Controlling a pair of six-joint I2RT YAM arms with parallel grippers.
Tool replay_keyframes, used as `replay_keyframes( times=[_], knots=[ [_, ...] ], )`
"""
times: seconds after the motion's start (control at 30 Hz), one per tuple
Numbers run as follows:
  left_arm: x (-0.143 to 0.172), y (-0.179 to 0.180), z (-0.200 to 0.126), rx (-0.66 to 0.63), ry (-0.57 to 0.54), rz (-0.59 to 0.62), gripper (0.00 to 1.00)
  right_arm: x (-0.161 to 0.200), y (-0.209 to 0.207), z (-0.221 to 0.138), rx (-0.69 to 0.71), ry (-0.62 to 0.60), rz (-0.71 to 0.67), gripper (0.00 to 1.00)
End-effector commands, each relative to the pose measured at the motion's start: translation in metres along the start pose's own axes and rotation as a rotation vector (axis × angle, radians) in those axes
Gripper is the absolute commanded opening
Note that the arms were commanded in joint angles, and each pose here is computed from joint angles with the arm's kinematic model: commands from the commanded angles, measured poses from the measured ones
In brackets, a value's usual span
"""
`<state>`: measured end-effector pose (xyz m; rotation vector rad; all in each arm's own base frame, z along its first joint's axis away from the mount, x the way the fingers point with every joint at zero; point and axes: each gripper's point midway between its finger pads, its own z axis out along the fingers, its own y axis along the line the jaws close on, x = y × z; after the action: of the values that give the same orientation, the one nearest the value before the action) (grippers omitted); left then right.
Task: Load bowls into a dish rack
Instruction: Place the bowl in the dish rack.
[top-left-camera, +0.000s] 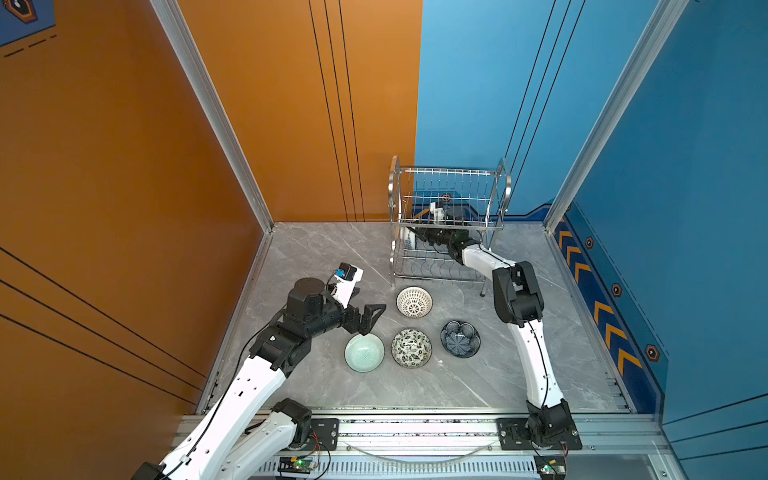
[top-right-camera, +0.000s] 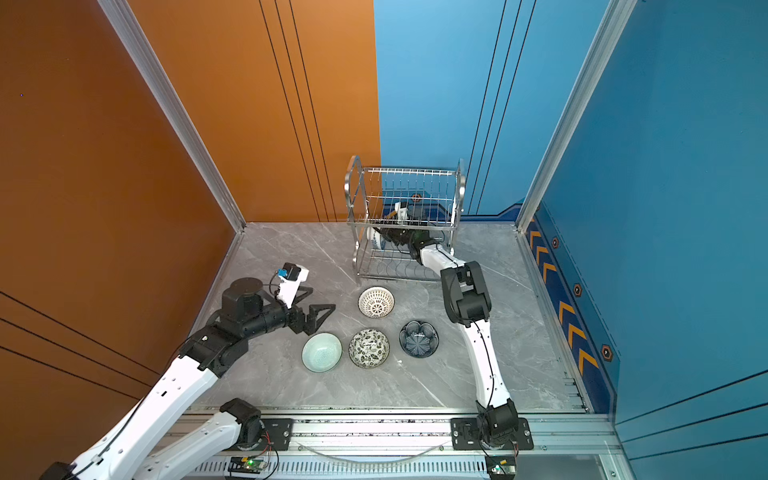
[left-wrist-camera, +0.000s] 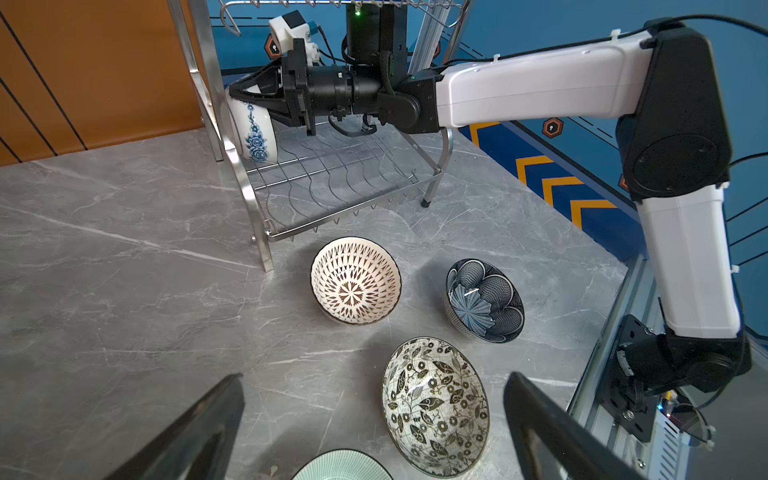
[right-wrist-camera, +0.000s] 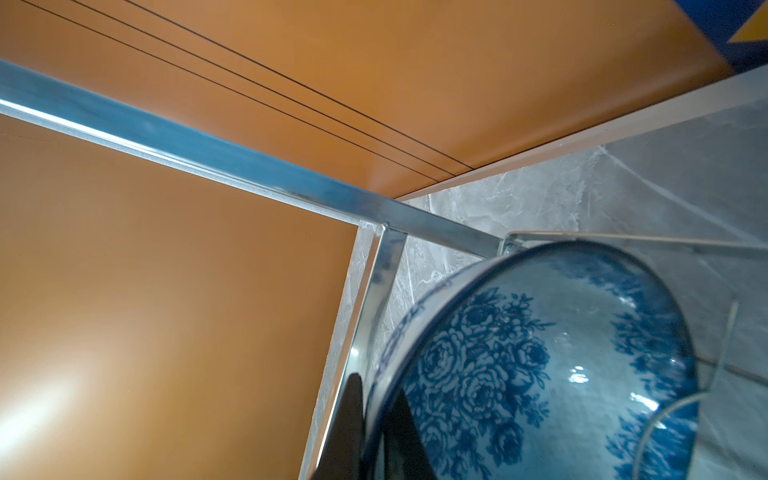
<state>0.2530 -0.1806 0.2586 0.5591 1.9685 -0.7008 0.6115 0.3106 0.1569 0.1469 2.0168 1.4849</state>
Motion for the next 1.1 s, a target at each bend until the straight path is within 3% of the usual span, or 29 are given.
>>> replay_keyframes(
  times=[0.0, 0.53, 1.07],
  knots=[
    [0.0008, -0.0025, -0.0009, 0.017, -0.009, -0.006, 0.98, 0.0109, -0.0145, 0.0030, 0.057, 0.040, 0.071, 0.06],
    [0.0002, -0.0033, -0.0009, 0.022, -0.011, -0.004, 0.98, 0.0088, -0.0132, 0.0003, 0.058, 0.040, 0.074, 0.15],
    [0.0005, -0.0028, -0.0007, 0.021, -0.010, -0.006, 0.98, 0.0077, -0.0104, -0.0022, 0.052, 0.042, 0.061, 0.31]
  ],
)
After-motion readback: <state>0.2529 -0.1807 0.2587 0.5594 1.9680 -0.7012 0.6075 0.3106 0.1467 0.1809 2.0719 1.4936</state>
